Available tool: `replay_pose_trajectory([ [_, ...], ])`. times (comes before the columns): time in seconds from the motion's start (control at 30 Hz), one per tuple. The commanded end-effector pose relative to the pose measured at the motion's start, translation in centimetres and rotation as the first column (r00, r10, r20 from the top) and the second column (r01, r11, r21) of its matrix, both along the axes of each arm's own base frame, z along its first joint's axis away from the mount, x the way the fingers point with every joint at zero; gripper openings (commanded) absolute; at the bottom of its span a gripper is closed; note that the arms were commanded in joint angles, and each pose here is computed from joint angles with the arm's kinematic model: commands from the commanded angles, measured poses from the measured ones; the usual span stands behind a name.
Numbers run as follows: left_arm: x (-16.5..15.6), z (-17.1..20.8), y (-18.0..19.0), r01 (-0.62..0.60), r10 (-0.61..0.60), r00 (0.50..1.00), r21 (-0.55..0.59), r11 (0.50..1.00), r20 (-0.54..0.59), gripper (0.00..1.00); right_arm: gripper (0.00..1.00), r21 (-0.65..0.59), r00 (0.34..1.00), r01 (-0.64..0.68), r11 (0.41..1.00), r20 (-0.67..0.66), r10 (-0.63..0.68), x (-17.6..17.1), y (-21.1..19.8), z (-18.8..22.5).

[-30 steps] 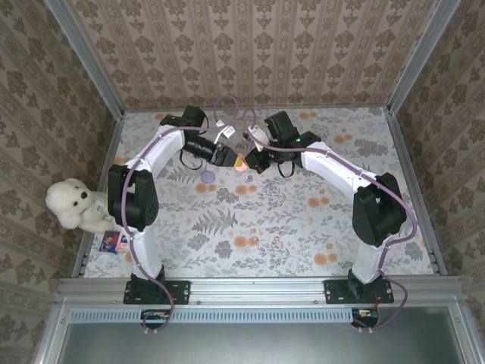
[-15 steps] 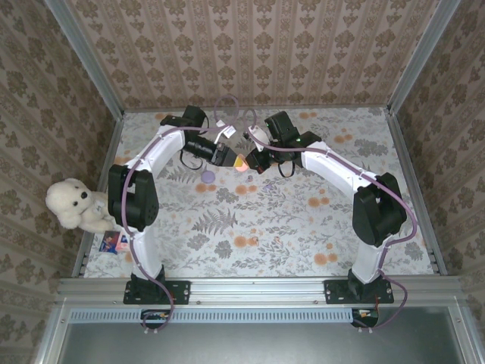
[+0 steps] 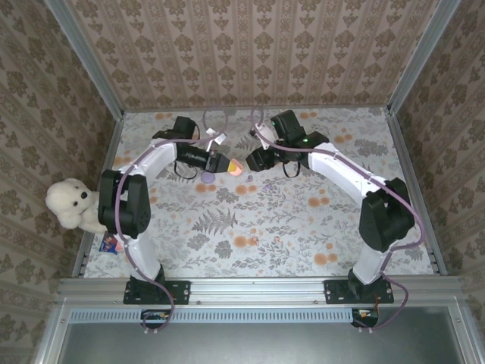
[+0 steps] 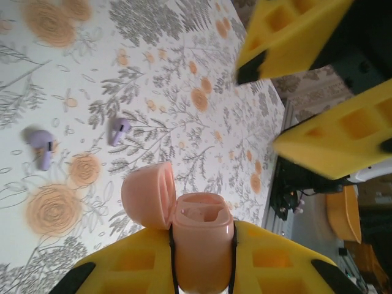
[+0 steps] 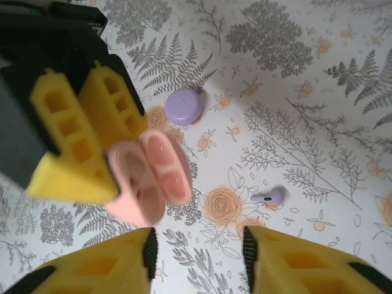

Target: Insert wireless bluetooth earbuds into charging case

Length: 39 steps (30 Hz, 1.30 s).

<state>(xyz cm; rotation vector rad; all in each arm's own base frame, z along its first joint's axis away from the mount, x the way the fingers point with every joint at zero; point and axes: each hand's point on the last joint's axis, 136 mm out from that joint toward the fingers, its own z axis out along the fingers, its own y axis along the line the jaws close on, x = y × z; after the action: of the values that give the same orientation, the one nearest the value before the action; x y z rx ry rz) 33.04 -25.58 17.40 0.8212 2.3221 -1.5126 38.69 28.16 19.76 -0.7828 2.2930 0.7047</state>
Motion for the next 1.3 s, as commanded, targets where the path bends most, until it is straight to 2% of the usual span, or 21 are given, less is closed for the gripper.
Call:
replay_pose_trajectory([
  [0.0, 1.1, 2.3, 0.4, -0.058, 0.061, 0.990, -0.026, 0.998, 0.123, 0.00, 0.51, 0.044, 0.998, 0.057, 0.997, -0.014, -0.056, -1.0, -1.2, 1.7],
  [0.23, 2.4, 3.5, 1.0, -0.188, 0.184, 0.951, -0.008, 0.982, 0.249, 0.00, 0.54, 0.014, 0.952, 0.240, 0.971, -0.201, -0.233, -3.2, -3.4, -2.0],
  [0.37, 3.0, 3.8, 1.9, -0.299, 0.275, 0.896, 0.016, 0.954, 0.349, 0.00, 0.54, -0.047, 0.899, 0.312, 0.949, -0.307, -0.311, -5.4, -4.1, -5.1],
  [0.47, 3.5, 4.3, 2.5, -0.375, 0.337, 0.846, 0.013, 0.927, 0.413, 0.00, 0.54, -0.118, 0.869, 0.318, 0.941, -0.360, -0.339, -7.5, -4.3, -7.6],
  [0.6, 3.8, 4.1, 2.6, -0.447, 0.373, 0.764, 0.016, 0.894, 0.527, 0.00, 0.54, -0.218, 0.856, 0.280, 0.935, -0.384, -0.346, -10.3, -4.3, -9.9],
  [0.73, 3.4, 4.1, 1.8, -0.459, 0.360, 0.672, -0.018, 0.889, 0.647, 0.00, 0.53, -0.253, 0.860, 0.232, 0.939, -0.398, -0.319, -12.5, -3.7, -11.0],
  [0.87, 3.0, 4.5, 1.9, -0.470, 0.366, 0.547, -0.086, 0.878, 0.753, 0.00, 0.53, -0.279, 0.863, 0.189, 0.941, -0.410, -0.295, -14.3, -2.9, -11.8],
  [1.07, 2.6, 4.6, 2.4, -0.516, 0.420, 0.441, -0.159, 0.842, 0.793, 0.00, 0.52, -0.308, 0.860, 0.136, 0.942, -0.435, -0.266, -16.7, -1.5, -13.4],
  [1.27, 2.4, 5.0, 3.8, -0.545, 0.518, 0.319, -0.293, 0.785, 0.794, 0.00, 0.52, -0.308, 0.860, 0.117, 0.944, -0.443, -0.251, -18.1, -0.1, -13.8],
])
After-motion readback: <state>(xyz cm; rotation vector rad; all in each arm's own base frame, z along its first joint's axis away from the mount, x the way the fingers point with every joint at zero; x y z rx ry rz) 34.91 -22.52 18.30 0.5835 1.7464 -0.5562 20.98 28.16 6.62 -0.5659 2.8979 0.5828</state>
